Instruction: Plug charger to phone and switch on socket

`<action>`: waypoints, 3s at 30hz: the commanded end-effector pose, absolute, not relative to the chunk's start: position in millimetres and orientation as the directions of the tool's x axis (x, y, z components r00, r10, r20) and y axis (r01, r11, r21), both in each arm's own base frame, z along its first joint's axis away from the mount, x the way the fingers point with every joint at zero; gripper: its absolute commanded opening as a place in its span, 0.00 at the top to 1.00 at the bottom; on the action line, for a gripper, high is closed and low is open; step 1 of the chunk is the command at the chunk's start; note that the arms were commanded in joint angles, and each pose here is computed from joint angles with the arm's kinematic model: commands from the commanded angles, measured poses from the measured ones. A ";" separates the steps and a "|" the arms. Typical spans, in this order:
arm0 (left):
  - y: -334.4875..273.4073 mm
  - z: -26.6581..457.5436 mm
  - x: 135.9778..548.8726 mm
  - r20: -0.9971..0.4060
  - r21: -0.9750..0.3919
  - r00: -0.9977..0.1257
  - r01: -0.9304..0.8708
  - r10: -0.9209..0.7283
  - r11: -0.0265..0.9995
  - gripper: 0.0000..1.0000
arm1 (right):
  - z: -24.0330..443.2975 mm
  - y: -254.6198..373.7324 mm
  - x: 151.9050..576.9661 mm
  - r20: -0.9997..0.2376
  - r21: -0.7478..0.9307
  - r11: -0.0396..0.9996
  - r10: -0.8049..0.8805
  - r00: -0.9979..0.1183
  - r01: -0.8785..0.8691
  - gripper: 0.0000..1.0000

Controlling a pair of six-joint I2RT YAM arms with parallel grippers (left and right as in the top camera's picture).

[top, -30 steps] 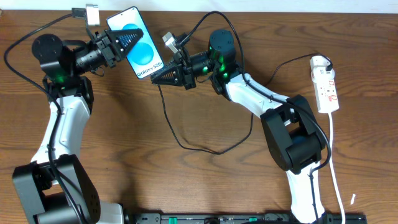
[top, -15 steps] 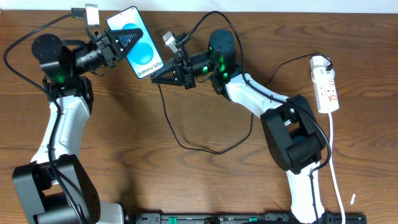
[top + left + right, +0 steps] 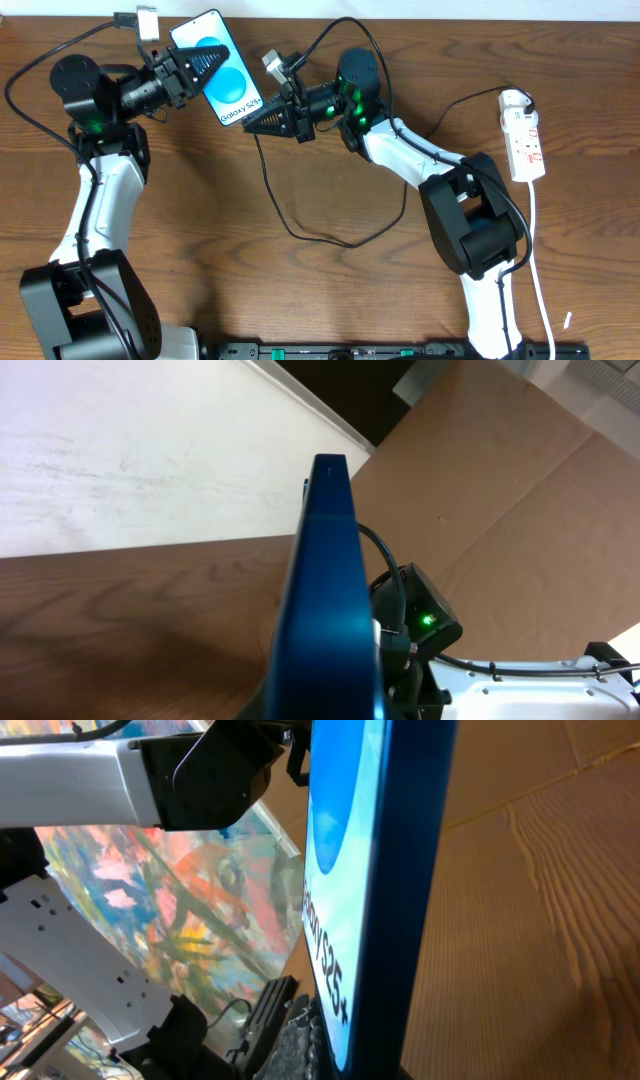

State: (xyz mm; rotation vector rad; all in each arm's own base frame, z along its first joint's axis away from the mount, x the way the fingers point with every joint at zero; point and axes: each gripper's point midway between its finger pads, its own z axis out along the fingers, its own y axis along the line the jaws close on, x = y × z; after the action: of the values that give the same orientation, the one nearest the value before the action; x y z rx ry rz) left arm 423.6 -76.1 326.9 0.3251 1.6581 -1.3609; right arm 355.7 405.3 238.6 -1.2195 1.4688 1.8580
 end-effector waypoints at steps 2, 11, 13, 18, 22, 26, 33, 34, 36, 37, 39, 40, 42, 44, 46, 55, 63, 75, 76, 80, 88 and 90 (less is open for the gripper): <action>-85.9 332.0 409.0 -0.805 -0.592 -0.527 0.746 -0.273 0.306 0.93 | 260.7 406.2 372.3 -0.879 0.472 -0.257 -0.067 -0.472 -0.843 0.98; -85.6 329.8 410.1 -0.798 -0.601 -0.535 0.739 -0.275 0.305 0.92 | 260.7 406.1 372.5 -0.880 0.471 -0.257 -0.066 -0.471 -0.844 0.99; -85.6 329.8 410.2 -0.798 -0.601 -0.535 0.739 -0.276 0.305 0.93 | 260.7 406.1 372.5 -0.880 0.471 -0.257 -0.066 -0.471 -0.844 0.99; -85.5 329.9 410.4 -0.799 -0.600 -0.535 0.739 -0.276 0.306 0.92 | 260.8 406.1 372.6 -0.880 0.471 -0.256 -0.066 -0.471 -0.844 0.99; -85.3 330.0 410.8 -0.799 -0.600 -0.533 0.738 -0.278 0.308 0.93 | 260.7 406.1 372.6 -0.881 0.468 -0.256 -0.065 -0.468 -0.846 0.99; -84.8 330.2 411.8 -0.798 -0.601 -0.532 0.736 -0.283 0.312 0.92 | 260.8 406.1 372.7 -0.881 0.468 -0.256 -0.065 -0.468 -0.846 0.98; -84.5 332.5 412.3 -0.809 -0.586 -0.515 0.746 -0.283 0.318 0.93 | 260.6 406.1 372.6 -0.881 0.469 -0.256 -0.065 -0.469 -0.845 0.90; -83.9 332.7 413.2 -0.809 -0.586 -0.513 0.743 -0.288 0.322 0.92 | 260.6 406.3 372.4 -0.881 0.469 -0.257 -0.066 -0.469 -0.845 0.85; -83.1 333.1 415.0 -0.808 -0.586 -0.509 0.740 -0.295 0.329 0.92 | 260.6 406.1 372.6 -0.881 0.469 -0.256 -0.065 -0.469 -0.845 0.81; -82.8 333.2 415.5 -0.808 -0.587 -0.508 0.739 -0.298 0.331 0.93 | 260.6 406.1 372.6 -0.881 0.468 -0.256 -0.065 -0.468 -0.846 0.81; -82.3 333.5 416.4 -0.808 -0.586 -0.506 0.738 -0.301 0.335 0.93 | 260.6 406.1 372.6 -0.881 0.469 -0.256 -0.065 -0.469 -0.845 0.79; -82.1 333.5 416.7 -0.808 -0.587 -0.505 0.737 -0.303 0.336 0.92 | 260.7 406.1 372.6 -0.881 0.468 -0.256 -0.065 -0.468 -0.846 0.78; -81.9 333.6 417.3 -0.808 -0.587 -0.504 0.736 -0.305 0.338 0.92 | 260.7 406.1 372.6 -0.881 0.468 -0.256 -0.065 -0.468 -0.846 0.74; -81.6 333.8 417.8 -0.808 -0.587 -0.503 0.735 -0.308 0.340 0.93 | 260.7 406.1 372.6 -0.881 0.468 -0.256 -0.065 -0.468 -0.846 0.63; -81.3 333.9 418.3 -0.808 -0.587 -0.502 0.734 -0.310 0.342 0.93 | 260.6 406.3 372.4 -0.881 0.468 -0.257 -0.065 -0.468 -0.846 0.50; -69.4 333.8 420.4 -0.807 -0.588 -0.494 0.723 -0.324 0.363 0.93 | 260.2 405.8 371.2 -0.885 0.461 -0.263 -0.069 -0.460 -0.847 0.01; -54.6 333.8 422.7 -0.788 -0.613 -0.504 0.694 -0.354 0.377 0.93 | 256.6 395.8 384.5 -0.874 0.483 -0.227 -0.063 -0.482 -0.846 0.01; -36.3 334.2 426.3 -0.753 -0.655 -0.520 0.647 -0.403 0.391 0.93 | 211.2 365.3 448.4 -0.756 0.652 0.068 -0.020 -0.655 -0.755 0.01; -36.1 334.1 426.7 -0.752 -0.657 -0.520 0.645 -0.405 0.391 0.93 | 205.8 363.6 452.2 -0.745 0.663 0.095 -0.018 -0.667 -0.743 0.01; -30.9 324.4 434.7 -0.691 -0.722 -0.561 0.569 -0.456 0.394 0.93 | 179.5 355.9 468.6 -0.693 0.701 0.234 -0.003 -0.721 -0.674 0.01; -22.5 297.2 445.4 -0.601 -0.799 -0.613 0.433 -0.514 0.418 0.93 | 142.5 343.7 480.9 -0.668 0.674 0.409 -0.020 -0.744 -0.616 0.01; -22.7 291.3 444.9 -0.593 -0.804 -0.624 0.419 -0.510 0.423 0.93 | 138.6 341.8 482.3 -0.667 0.667 0.429 -0.023 -0.745 -0.610 0.01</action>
State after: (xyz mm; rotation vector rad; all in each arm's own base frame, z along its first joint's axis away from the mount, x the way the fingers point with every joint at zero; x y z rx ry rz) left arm 443.0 -26.5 286.5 -0.1099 1.8195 -1.3934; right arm 470.6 345.5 129.9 -0.5105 2.1458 1.4267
